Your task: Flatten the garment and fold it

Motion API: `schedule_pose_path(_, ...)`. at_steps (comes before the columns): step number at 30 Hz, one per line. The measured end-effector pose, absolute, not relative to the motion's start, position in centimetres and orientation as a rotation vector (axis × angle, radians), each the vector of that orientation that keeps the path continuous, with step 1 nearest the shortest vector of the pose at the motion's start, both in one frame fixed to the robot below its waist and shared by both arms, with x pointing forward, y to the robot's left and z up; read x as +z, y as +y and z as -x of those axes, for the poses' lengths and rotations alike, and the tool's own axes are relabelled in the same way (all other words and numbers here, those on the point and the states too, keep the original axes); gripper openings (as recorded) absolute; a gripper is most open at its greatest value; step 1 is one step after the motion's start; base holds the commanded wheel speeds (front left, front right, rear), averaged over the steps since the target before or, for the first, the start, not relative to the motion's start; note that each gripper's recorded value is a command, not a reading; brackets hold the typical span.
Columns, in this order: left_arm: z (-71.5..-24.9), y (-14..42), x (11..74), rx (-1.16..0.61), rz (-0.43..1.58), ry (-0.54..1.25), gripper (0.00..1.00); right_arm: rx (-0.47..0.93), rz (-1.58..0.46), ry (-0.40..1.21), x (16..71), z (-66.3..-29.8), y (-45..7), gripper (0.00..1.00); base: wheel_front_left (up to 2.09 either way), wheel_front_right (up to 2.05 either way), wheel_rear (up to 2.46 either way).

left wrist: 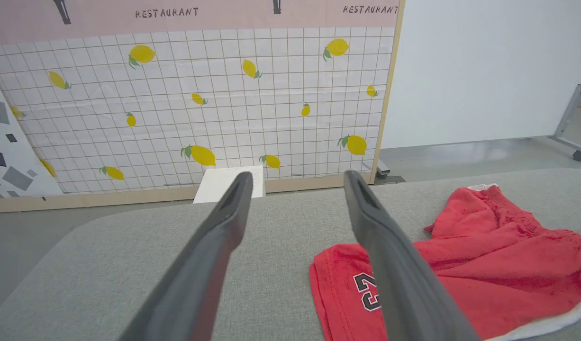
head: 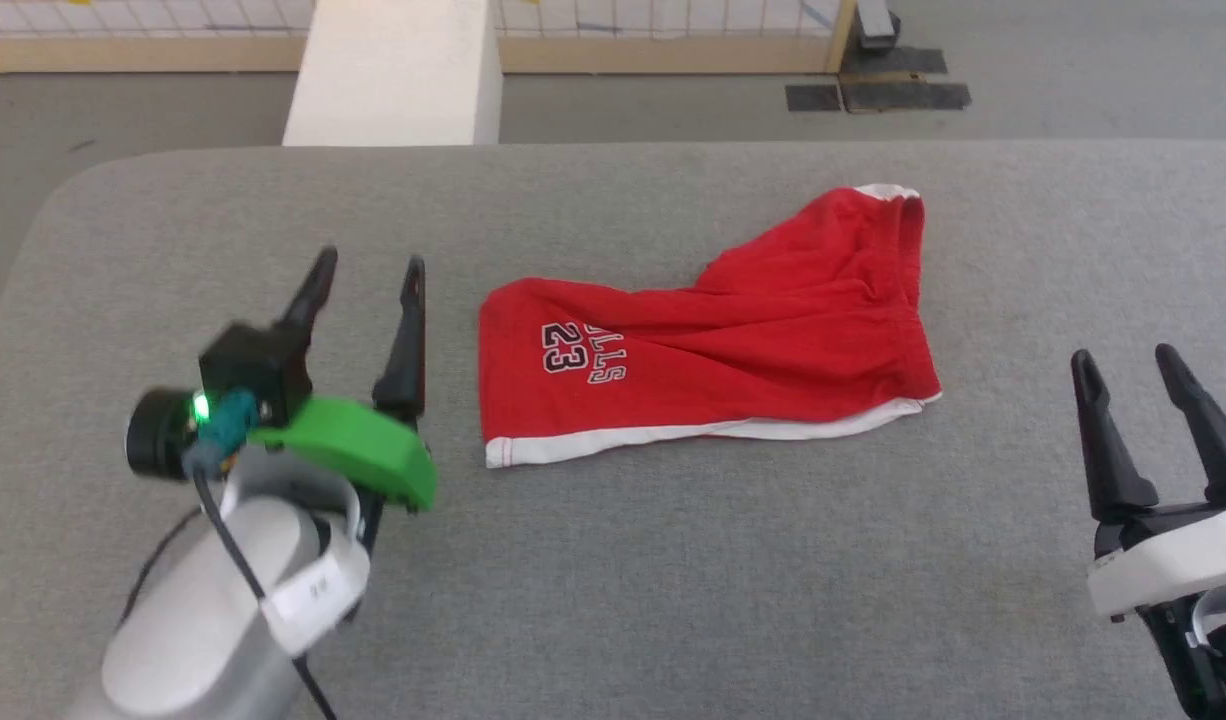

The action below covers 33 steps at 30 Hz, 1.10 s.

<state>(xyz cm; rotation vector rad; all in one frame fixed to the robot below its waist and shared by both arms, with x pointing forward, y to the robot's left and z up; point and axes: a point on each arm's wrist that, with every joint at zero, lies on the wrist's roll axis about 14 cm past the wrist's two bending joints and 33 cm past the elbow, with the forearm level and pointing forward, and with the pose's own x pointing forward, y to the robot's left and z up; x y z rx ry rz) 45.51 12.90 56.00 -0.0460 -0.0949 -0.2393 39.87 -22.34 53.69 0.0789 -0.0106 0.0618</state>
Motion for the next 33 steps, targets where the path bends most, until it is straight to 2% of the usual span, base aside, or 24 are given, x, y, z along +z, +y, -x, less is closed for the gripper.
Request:
schedule_pose_path(3,-43.4,13.4,55.4,-0.216,0.047,-0.088,1.00,0.090,-0.087,-0.016,53.9,-39.7,-21.4,1.00,0.00,0.00,0.00)
schedule_pose_path(9,-39.8,13.3,51.7,-0.209,0.033,0.046,1.00,0.112,-0.110,-0.028,54.2,-39.6,-20.2,1.00,0.00,0.00,0.00)
schedule_pose_path(15,-39.5,12.6,50.0,-0.249,0.015,0.169,1.00,0.104,-0.122,-0.009,53.5,-39.7,-20.2,1.00,0.00,0.00,0.00)
schedule_pose_path(21,-41.0,10.5,48.2,-0.361,0.000,0.385,1.00,0.093,-0.123,0.022,52.3,-40.3,-20.3,1.00,0.00,0.00,0.00)
schedule_pose_path(28,-40.8,9.5,43.4,-0.434,-0.032,0.780,1.00,0.069,-0.121,0.078,50.2,-40.8,-20.8,1.00,0.00,0.00,0.00)
schedule_pose_path(33,-40.9,9.5,41.4,-0.446,-0.040,0.921,1.00,0.049,-0.120,0.112,48.8,-40.8,-21.3,1.00,0.00,0.00,0.00)
